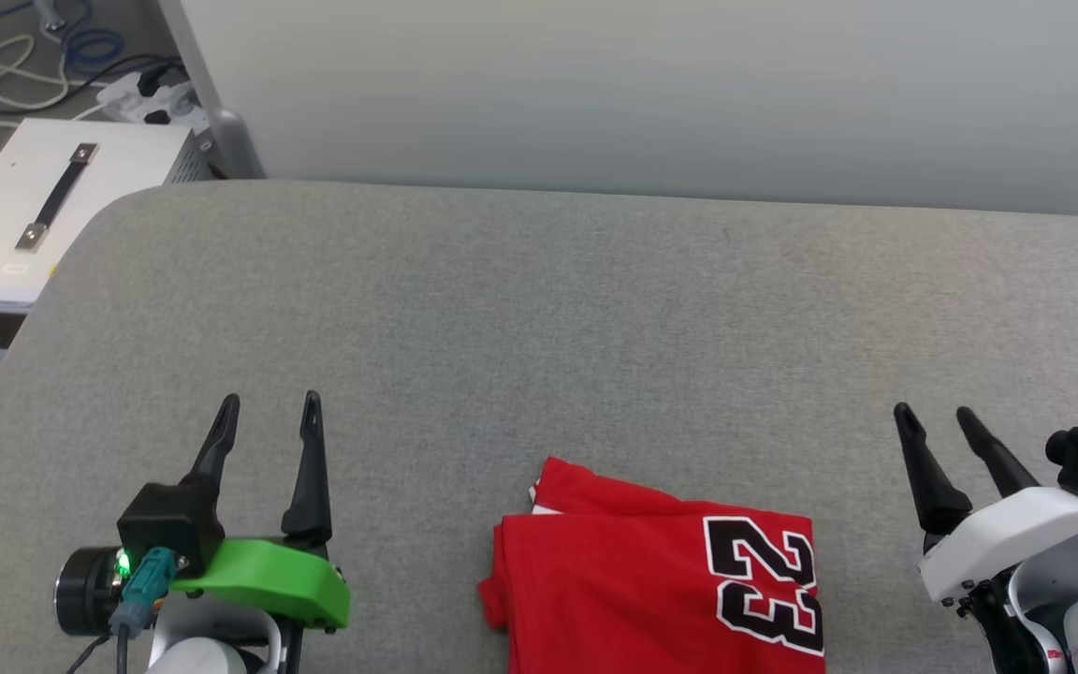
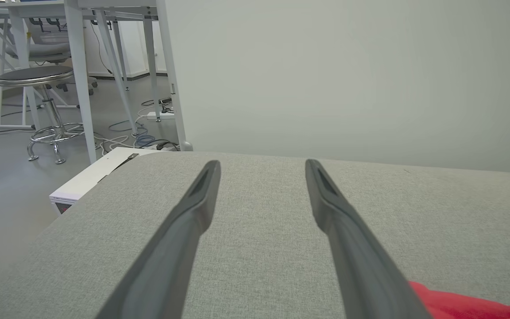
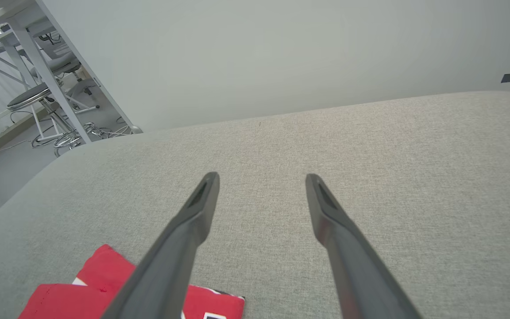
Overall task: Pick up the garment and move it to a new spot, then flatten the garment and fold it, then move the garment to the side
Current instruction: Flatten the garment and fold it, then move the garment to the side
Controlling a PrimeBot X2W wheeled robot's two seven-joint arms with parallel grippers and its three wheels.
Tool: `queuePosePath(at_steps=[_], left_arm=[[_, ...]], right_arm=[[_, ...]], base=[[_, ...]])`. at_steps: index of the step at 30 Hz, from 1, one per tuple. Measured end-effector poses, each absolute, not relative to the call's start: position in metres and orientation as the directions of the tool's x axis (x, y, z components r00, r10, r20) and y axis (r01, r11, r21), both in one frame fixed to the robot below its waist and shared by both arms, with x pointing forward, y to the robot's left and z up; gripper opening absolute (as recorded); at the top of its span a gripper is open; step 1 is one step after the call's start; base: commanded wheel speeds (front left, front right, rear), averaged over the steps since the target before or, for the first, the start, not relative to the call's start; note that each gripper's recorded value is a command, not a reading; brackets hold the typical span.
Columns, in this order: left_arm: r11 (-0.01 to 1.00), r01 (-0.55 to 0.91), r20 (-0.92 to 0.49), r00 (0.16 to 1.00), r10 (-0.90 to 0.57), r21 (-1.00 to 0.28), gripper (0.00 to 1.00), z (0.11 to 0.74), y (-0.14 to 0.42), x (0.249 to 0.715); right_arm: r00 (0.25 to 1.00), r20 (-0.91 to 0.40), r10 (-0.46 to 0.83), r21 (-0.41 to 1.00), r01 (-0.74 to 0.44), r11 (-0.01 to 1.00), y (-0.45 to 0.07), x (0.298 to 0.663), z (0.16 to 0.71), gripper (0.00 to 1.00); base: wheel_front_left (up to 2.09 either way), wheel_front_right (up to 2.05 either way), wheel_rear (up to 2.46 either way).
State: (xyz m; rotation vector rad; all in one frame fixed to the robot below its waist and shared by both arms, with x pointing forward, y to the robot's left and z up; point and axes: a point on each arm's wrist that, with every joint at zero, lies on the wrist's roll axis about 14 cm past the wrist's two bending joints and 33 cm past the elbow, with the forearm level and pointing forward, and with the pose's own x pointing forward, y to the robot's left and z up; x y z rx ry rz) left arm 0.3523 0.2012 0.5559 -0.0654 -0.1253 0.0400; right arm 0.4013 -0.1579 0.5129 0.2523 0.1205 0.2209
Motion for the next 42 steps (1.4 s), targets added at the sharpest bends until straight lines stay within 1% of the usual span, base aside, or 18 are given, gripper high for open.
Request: queuePosePath(at_steps=[5, 10, 15, 25, 33, 42], left_arm=[[0.997, -0.027, 0.114, 0.993, 0.034, -0.069, 1.00, 0.552, 0.198, 0.349], [0.998, -0.010, 0.116, 0.993, 0.017, -0.064, 1.00, 0.552, 0.194, 0.349], [0.998, 0.020, 0.129, 0.992, -0.013, -0.058, 1.00, 0.554, 0.186, 0.350], [0.996, 0.057, 0.072, 0.996, -0.052, -0.073, 1.00, 0.533, 0.175, 0.347], [0.995, 0.063, 0.053, 0.997, -0.059, -0.080, 1.00, 0.526, 0.172, 0.350], [0.997, 0.037, 0.059, 0.998, -0.032, -0.074, 1.00, 0.527, 0.180, 0.352]], right_arm=[[0.987, 0.021, 0.160, 0.145, -0.161, 0.976, -0.176, 0.390, 0.542, 1.00], [0.986, 0.108, 0.129, 0.082, -0.138, 0.987, -0.184, 0.373, 0.566, 1.00], [0.983, 0.145, 0.111, 0.057, -0.120, 0.991, -0.187, 0.358, 0.576, 1.00], [0.988, 0.127, 0.088, 0.047, -0.094, 0.994, -0.188, 0.341, 0.572, 1.00], [0.989, 0.112, 0.093, 0.051, -0.100, 0.994, -0.185, 0.342, 0.568, 1.00], [0.992, 0.088, 0.088, 0.055, -0.093, 0.994, -0.187, 0.345, 0.564, 1.00]], base=[[0.00, 0.00, 0.00], [0.00, 0.00, 0.00], [0.00, 0.00, 0.00], [0.00, 0.00, 0.00], [0.00, 0.00, 0.00], [0.00, 0.00, 0.00]])
